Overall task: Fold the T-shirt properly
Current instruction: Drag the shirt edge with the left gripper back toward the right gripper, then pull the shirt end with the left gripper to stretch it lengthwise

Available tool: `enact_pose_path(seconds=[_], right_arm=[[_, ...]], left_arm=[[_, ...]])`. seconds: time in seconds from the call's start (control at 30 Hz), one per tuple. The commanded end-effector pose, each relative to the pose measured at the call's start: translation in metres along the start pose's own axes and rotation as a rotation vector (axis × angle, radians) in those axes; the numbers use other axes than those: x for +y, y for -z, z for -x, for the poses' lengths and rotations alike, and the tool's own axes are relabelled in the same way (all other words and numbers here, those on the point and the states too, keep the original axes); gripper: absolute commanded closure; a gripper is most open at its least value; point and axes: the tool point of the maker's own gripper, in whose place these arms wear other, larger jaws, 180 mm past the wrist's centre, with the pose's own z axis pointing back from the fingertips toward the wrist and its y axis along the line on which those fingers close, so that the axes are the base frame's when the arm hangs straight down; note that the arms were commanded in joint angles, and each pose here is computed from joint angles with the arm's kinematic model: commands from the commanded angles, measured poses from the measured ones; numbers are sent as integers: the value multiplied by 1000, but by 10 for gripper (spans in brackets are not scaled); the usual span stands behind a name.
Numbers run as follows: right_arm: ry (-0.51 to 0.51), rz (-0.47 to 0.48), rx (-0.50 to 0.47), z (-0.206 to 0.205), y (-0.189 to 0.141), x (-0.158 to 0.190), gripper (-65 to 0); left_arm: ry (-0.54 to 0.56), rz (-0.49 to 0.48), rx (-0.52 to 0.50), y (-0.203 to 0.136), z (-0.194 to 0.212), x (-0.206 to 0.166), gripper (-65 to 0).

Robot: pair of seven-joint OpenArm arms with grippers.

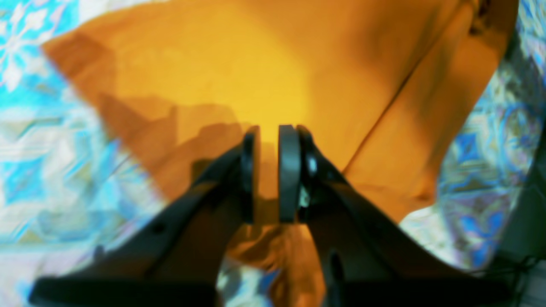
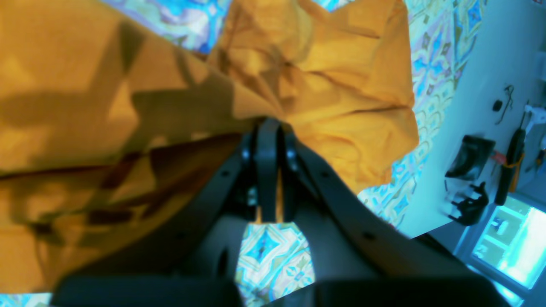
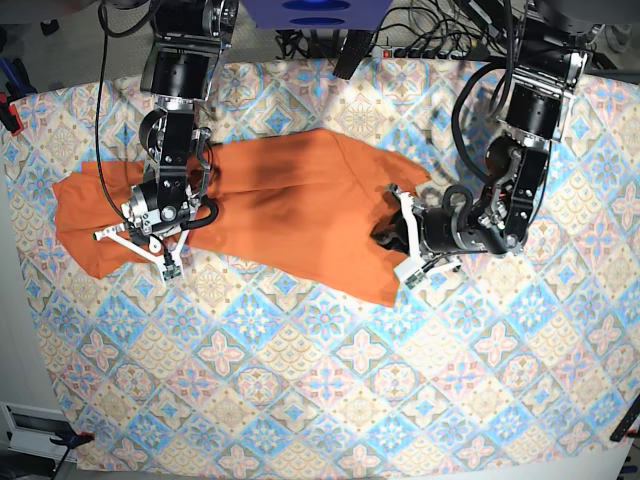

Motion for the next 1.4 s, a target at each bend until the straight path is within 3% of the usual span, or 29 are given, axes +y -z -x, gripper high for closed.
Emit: enact_pose_path(seconds=[0.0,0.2,0.3,0.5,0.6,0.67,0.83,1.1,1.2,1.37], right_arm=[[32,41,-46,-15,-7,-16,0],[43,37,-44,-14,-8,-14,0],[44,33,-45,-15,-7,-13,-1],[13,24,-54,-20,-10,-4,-2],[-37,8,-66,-20,-13,10,-2],[-60,-2,-70,-19,-14,18,-2],[-80,-10,-69,-18,-15,24,-2],[-83,-8,-55,-11,-13,24,-2],[-87,-9,-54,-10,-14,25,-2],[-89,-10,-53,-10,-14,26,-2]], left_arm=[[21,-3,-64,-6,-23,3,-63],[0,-8,-52,-5,-13,4,-70],[-43,-38,-97,-10,-22,17,-91],[-29,-107,-204,-22,-74,41,-302],[5,-120,-213,-18,-95,43,-423],[-13,-109,-203,-6,-102,44,-462],[-173,-68,-119,33,-87,63,-462],[-371,-64,-163,55,-63,84,-465],[-387,-62,-172,60,-58,82,-467],[-262,8,-27,94,-37,37,-461]])
